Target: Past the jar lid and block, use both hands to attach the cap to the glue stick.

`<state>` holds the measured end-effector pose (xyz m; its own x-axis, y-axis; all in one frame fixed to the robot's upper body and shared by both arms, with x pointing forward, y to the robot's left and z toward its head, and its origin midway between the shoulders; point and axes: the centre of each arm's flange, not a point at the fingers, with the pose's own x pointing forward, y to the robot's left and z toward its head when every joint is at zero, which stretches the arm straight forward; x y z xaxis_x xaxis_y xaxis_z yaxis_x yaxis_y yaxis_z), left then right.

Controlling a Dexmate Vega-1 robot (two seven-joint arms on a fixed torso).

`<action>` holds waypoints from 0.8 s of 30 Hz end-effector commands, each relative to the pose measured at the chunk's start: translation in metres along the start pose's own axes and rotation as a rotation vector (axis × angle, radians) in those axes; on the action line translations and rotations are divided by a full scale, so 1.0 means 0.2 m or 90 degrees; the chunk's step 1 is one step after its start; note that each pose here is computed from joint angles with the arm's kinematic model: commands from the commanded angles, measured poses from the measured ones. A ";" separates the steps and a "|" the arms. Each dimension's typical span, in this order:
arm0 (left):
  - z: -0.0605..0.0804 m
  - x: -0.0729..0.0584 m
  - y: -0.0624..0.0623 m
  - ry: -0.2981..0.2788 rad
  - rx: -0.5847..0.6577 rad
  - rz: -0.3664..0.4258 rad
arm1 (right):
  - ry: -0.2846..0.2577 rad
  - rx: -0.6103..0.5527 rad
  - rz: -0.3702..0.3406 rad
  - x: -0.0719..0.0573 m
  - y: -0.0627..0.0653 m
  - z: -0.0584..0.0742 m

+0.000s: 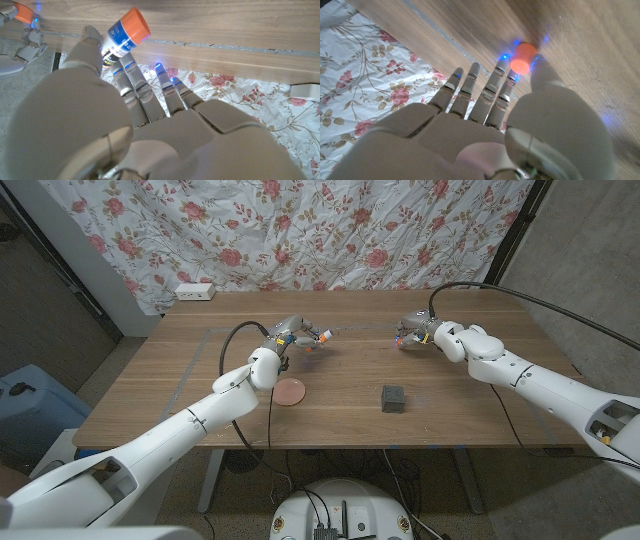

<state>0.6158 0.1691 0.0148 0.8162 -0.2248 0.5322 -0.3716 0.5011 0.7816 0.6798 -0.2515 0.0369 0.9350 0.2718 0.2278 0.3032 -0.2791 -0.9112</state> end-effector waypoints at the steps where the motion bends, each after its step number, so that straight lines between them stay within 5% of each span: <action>1: 0.01 0.01 0.00 -0.005 -0.002 -0.003 | 0.000 0.008 -0.015 -0.01 0.00 0.00; 24: 0.01 0.01 -0.03 -0.016 -0.013 -0.002 | 0.022 0.110 -0.074 -0.19 -0.15 -0.04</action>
<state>0.6179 0.1661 0.0134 0.8129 -0.2364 0.5322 -0.3637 0.5077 0.7810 0.6578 -0.2555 0.0475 0.9160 0.2682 0.2984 0.3537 -0.1883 -0.9162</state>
